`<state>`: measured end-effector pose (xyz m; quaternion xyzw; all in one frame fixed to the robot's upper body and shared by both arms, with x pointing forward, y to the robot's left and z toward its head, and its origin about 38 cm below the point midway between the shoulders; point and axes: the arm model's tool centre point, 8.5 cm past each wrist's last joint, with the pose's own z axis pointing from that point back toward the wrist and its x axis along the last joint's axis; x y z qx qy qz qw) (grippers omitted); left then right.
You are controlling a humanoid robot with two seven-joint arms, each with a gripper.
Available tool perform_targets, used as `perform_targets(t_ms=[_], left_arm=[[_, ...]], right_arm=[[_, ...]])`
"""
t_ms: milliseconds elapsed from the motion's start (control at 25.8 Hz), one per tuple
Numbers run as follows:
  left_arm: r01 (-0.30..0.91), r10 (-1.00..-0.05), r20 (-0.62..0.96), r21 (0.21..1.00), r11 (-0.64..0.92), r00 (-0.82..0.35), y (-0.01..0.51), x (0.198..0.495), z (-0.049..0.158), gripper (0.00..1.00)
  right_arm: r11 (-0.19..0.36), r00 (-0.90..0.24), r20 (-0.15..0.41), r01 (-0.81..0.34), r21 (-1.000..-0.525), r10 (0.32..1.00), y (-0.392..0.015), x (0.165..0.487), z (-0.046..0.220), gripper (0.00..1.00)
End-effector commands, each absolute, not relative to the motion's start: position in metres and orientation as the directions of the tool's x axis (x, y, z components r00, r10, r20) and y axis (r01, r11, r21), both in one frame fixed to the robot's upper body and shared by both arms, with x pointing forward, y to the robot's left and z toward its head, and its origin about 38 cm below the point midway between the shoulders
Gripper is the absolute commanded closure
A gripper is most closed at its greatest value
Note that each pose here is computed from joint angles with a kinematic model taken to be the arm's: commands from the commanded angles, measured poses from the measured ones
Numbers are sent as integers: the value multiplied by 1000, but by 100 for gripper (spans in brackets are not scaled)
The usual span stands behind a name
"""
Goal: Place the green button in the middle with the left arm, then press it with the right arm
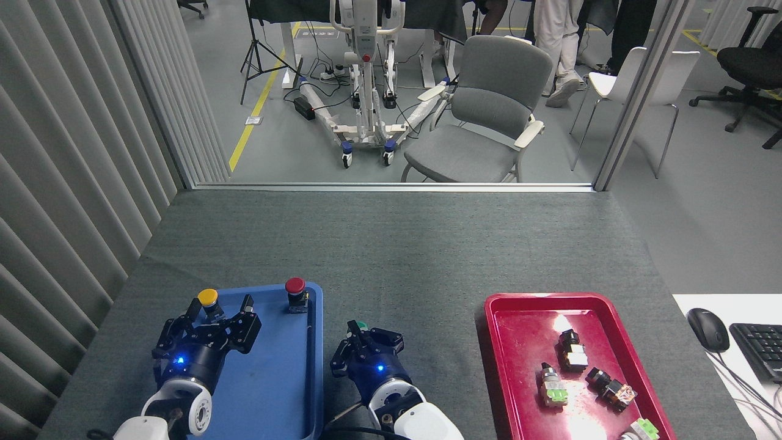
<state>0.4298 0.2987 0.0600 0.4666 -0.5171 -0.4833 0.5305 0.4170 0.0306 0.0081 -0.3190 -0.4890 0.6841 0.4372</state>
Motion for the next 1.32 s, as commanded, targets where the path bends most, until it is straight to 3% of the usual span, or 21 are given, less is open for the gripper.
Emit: perform_targets(t_ms=[0,581,852,1046,1084,1162,1278], left_arm=[[31,-995,102,994,102,-3,297,430,60,1],[26,-994,105,994,105,-5,295,430,60,1],[25,-994,107,994,107,-3,295,430,60,1],[28,-994,107,994,107,-3,295,430,59,1],[28,-994,107,994,107,-5,294,430,60,1],[27,-994,109,994,108,-5,294,430,60,1],[29,-994,108,994,108,-5,294,430,59,1]], right_arm=[[-131,-411,-8,-271,-954,911,31,418,11,100],[-105,-398,-6,-227,-968,917,28,421,15,100],[3,-304,48,-145,-989,951,0,431,19,100],[34,-251,49,-66,-997,967,-25,433,16,100],[43,-233,53,-51,-998,971,-32,435,16,98],[56,-186,59,-21,-998,981,-52,436,13,80],[75,-90,70,55,-996,993,-91,442,13,25]])
